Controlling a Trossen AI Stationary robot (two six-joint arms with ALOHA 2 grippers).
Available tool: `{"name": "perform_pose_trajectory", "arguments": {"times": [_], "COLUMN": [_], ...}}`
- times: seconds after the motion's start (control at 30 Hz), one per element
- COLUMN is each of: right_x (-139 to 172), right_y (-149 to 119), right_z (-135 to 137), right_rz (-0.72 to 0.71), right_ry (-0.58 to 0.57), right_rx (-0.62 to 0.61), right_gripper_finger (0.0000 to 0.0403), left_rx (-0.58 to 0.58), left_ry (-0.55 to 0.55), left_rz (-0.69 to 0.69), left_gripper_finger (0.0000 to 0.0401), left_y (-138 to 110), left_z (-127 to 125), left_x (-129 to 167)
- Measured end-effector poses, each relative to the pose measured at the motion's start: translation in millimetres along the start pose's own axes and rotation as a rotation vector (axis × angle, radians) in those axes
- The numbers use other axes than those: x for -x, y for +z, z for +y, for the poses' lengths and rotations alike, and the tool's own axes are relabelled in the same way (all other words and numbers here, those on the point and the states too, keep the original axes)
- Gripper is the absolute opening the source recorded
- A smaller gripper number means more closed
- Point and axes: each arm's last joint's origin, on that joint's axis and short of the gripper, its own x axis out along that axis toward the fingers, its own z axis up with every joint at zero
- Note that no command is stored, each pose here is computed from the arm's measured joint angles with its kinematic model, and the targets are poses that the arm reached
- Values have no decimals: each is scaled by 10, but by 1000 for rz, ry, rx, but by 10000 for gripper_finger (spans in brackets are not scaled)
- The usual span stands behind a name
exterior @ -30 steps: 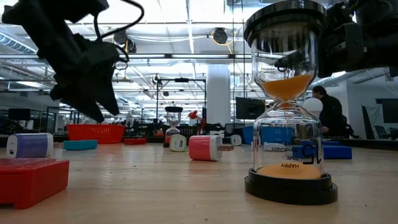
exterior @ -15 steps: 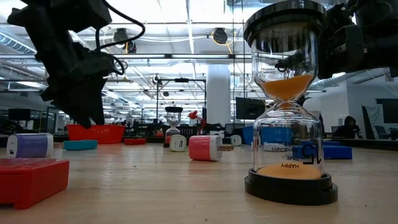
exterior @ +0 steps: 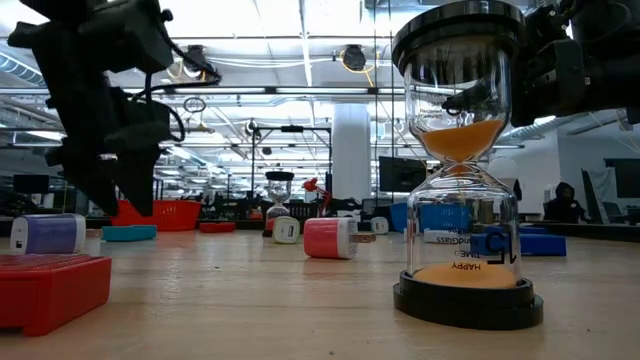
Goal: Pick & Place Office items
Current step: Put the light blue digital clock into the red bin
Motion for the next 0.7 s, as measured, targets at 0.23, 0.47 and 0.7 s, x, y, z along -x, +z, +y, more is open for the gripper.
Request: {"name": "perform_pose_trajectory", "arguments": {"times": [0.23,0.47,0.7], "right_x": [0,0,0], "right_y": [0,0,0], "right_z": [0,0,0], "right_rz": [0,0,0], "right_ry": [0,0,0], "right_rx": [0,0,0], "right_gripper_finger": [4,4,4], "left_rx": [29,26,10], "left_ry": [21,26,40], "left_rz": [-4,11,52], "left_gripper_finger": [318,265,276], "left_y": [23,66,67], "left_z": [89,103,70], "left_x": [-103,-145,-274]}}
